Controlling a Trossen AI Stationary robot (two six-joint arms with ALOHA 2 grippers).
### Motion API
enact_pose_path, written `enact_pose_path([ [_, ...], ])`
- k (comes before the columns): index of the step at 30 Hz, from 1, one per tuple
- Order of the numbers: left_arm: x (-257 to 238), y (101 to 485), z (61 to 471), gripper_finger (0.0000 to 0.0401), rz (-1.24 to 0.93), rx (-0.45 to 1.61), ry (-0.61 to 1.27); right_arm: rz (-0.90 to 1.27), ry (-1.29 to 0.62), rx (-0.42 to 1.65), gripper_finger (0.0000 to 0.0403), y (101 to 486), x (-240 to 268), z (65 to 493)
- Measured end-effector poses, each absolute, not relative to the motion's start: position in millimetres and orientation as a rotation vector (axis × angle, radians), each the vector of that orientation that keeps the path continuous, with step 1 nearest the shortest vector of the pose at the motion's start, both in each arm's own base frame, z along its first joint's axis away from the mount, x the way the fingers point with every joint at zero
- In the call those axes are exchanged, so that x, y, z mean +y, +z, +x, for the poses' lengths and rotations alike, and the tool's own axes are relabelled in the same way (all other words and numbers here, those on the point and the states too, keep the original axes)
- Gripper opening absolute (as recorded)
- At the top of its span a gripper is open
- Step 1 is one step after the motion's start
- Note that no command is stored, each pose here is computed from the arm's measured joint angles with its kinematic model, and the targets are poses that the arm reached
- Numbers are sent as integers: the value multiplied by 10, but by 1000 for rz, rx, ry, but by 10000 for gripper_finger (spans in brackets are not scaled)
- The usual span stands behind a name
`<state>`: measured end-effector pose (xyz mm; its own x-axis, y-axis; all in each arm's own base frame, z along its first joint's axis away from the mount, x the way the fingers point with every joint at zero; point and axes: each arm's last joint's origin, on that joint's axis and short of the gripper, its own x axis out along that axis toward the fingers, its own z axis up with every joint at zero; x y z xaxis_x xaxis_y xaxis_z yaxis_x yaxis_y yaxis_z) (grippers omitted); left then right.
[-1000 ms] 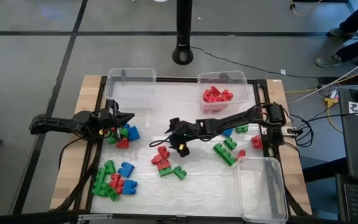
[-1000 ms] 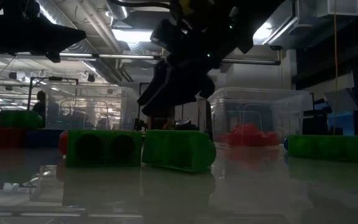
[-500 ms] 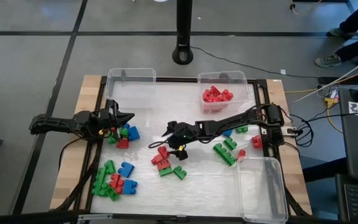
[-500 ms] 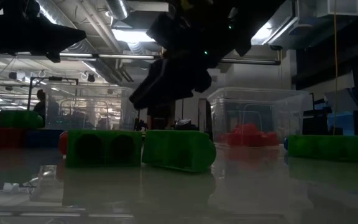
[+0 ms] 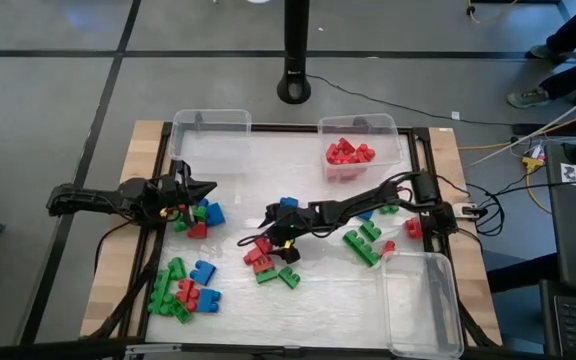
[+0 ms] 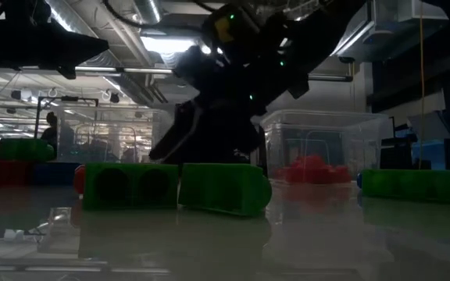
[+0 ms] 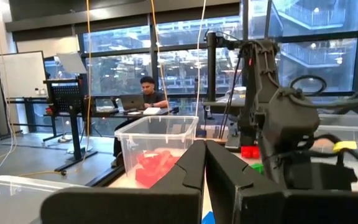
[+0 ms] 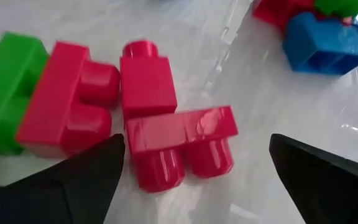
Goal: Sort blocks
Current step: Put the red game piece into the top right transparent bin
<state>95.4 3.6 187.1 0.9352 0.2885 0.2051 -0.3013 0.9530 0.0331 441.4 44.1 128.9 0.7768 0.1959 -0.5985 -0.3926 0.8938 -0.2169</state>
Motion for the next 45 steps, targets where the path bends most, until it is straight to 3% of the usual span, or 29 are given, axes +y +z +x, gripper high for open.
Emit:
enact_pose_path([
  [20,37,1869,956,4,67,-197,303,-421,274,605,397,1129,424,4455],
  [45,37,1865,958,4,85,-189,306,-310,317,482,397,967,338,4583],
])
